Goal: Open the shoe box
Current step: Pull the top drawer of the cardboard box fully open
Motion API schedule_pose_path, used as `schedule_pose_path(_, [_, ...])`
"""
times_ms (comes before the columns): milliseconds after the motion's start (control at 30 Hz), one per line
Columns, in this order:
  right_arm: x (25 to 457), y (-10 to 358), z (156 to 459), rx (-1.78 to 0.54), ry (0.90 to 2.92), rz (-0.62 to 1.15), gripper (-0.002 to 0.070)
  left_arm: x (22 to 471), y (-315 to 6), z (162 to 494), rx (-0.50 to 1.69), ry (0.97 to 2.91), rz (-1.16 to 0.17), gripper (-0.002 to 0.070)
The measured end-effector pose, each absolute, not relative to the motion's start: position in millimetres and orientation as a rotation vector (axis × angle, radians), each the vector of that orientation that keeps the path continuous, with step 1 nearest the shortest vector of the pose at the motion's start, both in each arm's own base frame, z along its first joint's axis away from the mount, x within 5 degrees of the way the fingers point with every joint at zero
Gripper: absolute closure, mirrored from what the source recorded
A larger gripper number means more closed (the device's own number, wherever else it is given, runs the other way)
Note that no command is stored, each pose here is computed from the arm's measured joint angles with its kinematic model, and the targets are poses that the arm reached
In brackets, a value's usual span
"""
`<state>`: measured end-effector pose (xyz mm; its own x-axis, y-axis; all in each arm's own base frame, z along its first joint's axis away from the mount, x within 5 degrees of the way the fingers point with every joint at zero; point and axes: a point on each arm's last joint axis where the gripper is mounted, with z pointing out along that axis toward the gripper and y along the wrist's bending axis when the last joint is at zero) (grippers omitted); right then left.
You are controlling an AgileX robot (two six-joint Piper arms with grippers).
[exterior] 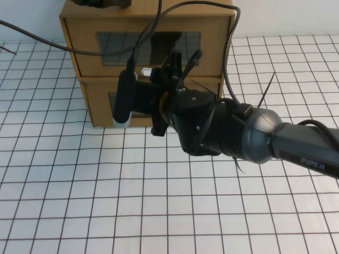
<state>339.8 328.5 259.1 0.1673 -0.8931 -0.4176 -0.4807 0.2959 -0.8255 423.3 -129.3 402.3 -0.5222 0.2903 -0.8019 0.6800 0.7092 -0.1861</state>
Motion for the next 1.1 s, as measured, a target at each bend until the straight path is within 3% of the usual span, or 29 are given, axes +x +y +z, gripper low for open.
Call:
schedule_pose_path(500, [347,331,276,-1.284,1.459,-0.425,0.0412,423,-129,403,0.743,2.125,-0.628,0.0677])
schedule_pose_path(1100, [352,336,258,-1.321,1.463,-0.462,0.0412,421,-129,402,0.755,2.135,-0.633,0.0677])
